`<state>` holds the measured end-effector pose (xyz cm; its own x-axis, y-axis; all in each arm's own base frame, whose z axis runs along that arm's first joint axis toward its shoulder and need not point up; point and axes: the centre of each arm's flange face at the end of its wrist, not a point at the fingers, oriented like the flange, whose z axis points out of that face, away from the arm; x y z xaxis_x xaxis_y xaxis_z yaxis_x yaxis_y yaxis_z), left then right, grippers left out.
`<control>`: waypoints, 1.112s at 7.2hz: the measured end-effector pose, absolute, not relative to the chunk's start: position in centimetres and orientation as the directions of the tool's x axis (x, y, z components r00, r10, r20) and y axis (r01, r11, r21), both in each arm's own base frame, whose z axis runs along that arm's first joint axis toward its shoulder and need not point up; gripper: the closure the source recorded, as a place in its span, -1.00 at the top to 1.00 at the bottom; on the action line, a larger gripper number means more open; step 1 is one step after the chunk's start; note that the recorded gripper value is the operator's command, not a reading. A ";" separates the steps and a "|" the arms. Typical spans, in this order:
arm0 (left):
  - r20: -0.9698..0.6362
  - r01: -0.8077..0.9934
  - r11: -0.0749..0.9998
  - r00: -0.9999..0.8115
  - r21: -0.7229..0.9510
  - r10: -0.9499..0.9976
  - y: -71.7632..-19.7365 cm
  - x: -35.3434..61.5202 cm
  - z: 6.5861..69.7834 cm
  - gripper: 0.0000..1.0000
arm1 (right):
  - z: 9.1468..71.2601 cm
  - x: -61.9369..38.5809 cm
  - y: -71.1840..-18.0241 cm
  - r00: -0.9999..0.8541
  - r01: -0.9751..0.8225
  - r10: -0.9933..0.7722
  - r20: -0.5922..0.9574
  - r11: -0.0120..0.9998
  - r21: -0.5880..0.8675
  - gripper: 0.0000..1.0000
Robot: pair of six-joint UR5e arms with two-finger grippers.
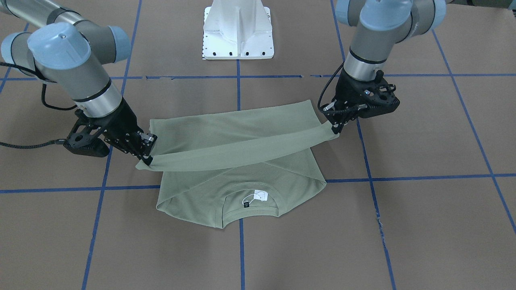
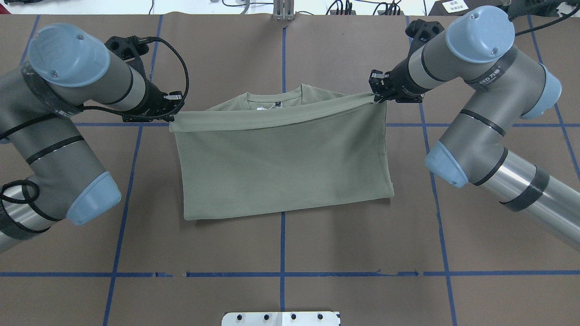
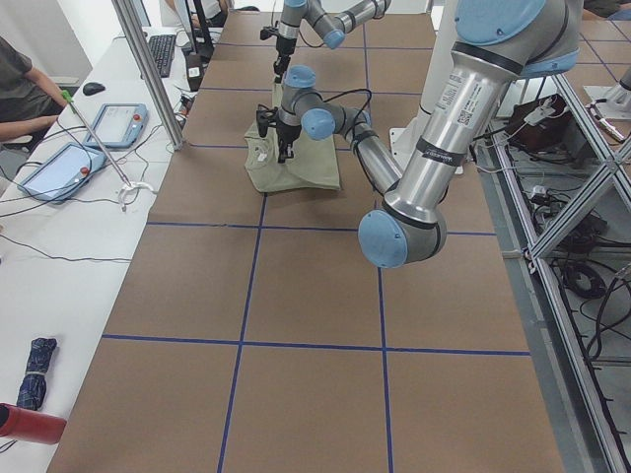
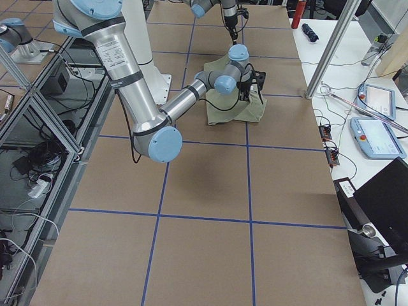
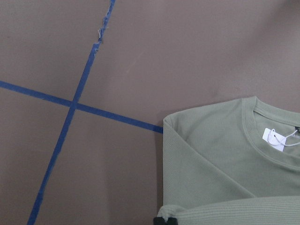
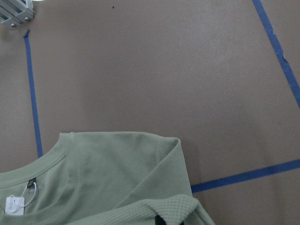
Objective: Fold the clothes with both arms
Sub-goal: 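Carry the hem with both grippers over the shirt toward the collar, then lower the hem onto the collar edge and open both grippers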
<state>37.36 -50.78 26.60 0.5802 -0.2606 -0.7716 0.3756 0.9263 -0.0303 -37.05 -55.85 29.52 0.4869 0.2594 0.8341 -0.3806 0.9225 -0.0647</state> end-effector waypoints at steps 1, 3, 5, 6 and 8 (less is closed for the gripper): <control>-0.773 0.381 0.924 0.577 -0.029 -0.263 -52.0 38.1 28.1 -1.00 | 29.8 -37.8 -57.2 0.486 -0.386 0.263 0.833 0.920 -0.065 -1.00; -0.774 0.389 0.921 0.572 -0.035 -0.271 -53.4 39.3 29.7 -1.00 | 29.3 -39.4 -59.1 0.489 -0.387 0.265 0.831 0.920 -0.066 -1.00; -0.771 0.396 0.917 0.570 -0.046 -0.285 -54.8 40.7 30.3 -1.00 | 29.8 -40.9 -60.7 0.483 -0.384 0.256 0.838 0.921 -0.060 -1.00; -0.770 0.400 0.915 0.568 -0.052 -0.292 -55.1 41.1 30.6 -1.00 | 30.1 -41.3 -61.1 0.478 -0.383 0.249 0.843 0.922 -0.055 -1.00; -0.766 0.405 0.913 0.568 -0.057 -0.300 -55.5 41.3 31.0 -1.00 | 30.5 -41.6 -61.6 0.475 -0.384 0.246 0.845 0.922 -0.052 -1.00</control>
<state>41.26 -55.45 31.05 0.5681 -0.2997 -0.7665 0.4047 0.9127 -0.0568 -41.61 -61.55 30.46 0.4750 0.2457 0.8450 -0.3838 0.9220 -0.0523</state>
